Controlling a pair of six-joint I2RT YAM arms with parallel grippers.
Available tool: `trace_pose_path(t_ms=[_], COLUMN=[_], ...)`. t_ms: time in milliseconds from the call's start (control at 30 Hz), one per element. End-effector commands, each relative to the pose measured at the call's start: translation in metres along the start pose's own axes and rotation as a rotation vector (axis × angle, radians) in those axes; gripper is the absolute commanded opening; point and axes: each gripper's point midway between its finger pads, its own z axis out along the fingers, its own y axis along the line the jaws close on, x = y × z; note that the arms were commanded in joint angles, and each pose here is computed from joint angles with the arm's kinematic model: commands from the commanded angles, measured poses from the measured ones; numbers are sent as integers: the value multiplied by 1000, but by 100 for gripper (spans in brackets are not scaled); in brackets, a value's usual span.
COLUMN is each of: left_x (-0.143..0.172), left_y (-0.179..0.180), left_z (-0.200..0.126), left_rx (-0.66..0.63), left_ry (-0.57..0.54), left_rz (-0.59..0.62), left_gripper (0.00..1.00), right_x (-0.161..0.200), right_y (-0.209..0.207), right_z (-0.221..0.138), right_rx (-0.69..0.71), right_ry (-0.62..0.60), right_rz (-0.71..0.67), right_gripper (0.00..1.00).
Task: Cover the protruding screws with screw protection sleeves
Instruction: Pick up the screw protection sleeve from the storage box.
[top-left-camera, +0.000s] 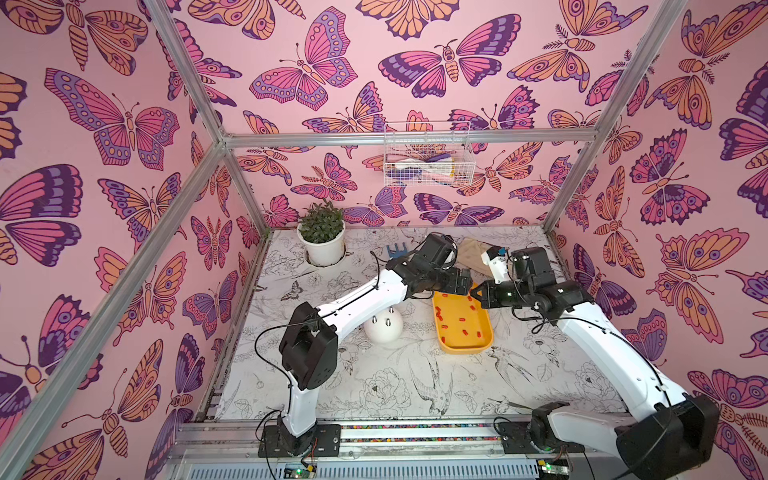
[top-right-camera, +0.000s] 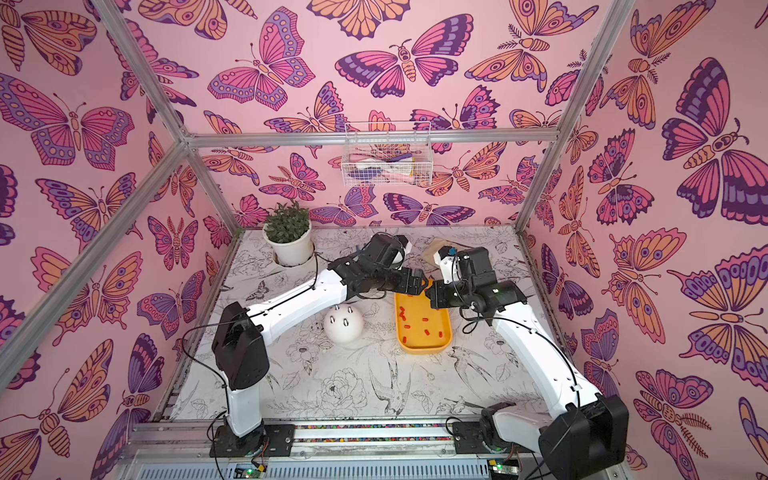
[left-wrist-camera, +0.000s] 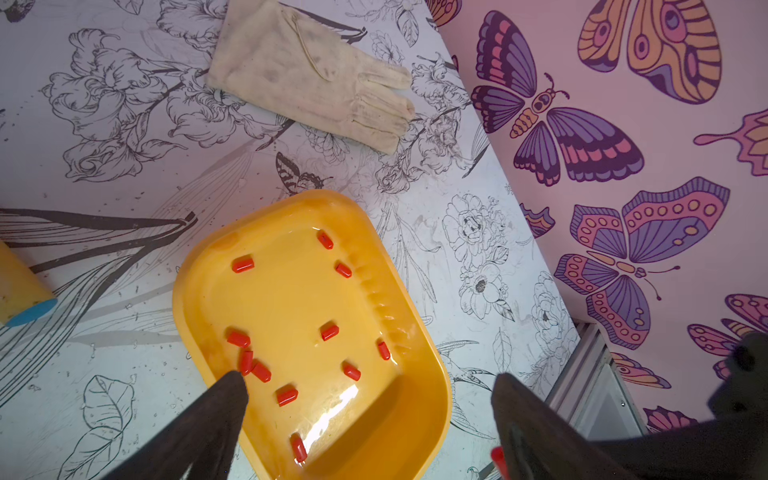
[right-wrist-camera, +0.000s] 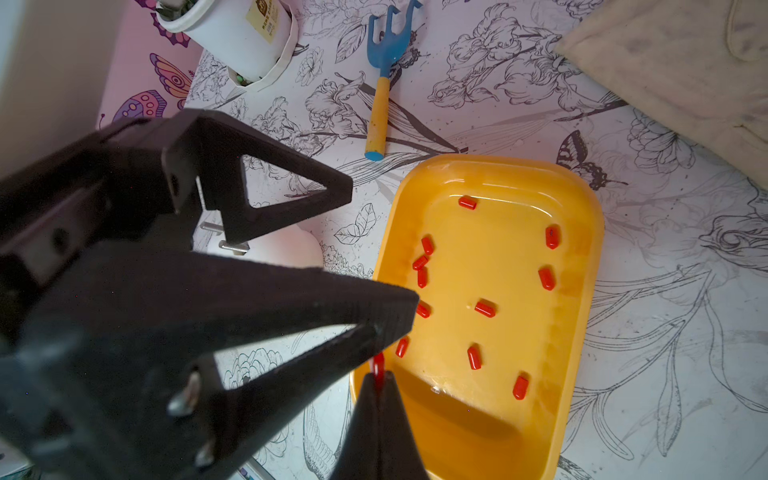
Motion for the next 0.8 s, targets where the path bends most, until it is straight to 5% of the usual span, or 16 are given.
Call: trace_pose_path(t_ms=[0,767], left_x=[-3,22], left_y=[-12,-22], left_z=[-3,-3], left_rx=[42,134], left_ry=[9,133], left_rz=[19,26], left_gripper=[94,93], right_x=[-5,-11], right_y=[7,15], right_z=[-12,-29], right_rx=[-13,-11], right_ry=[-15,-45], right_rz=[-50,-141], right_gripper=[5,5])
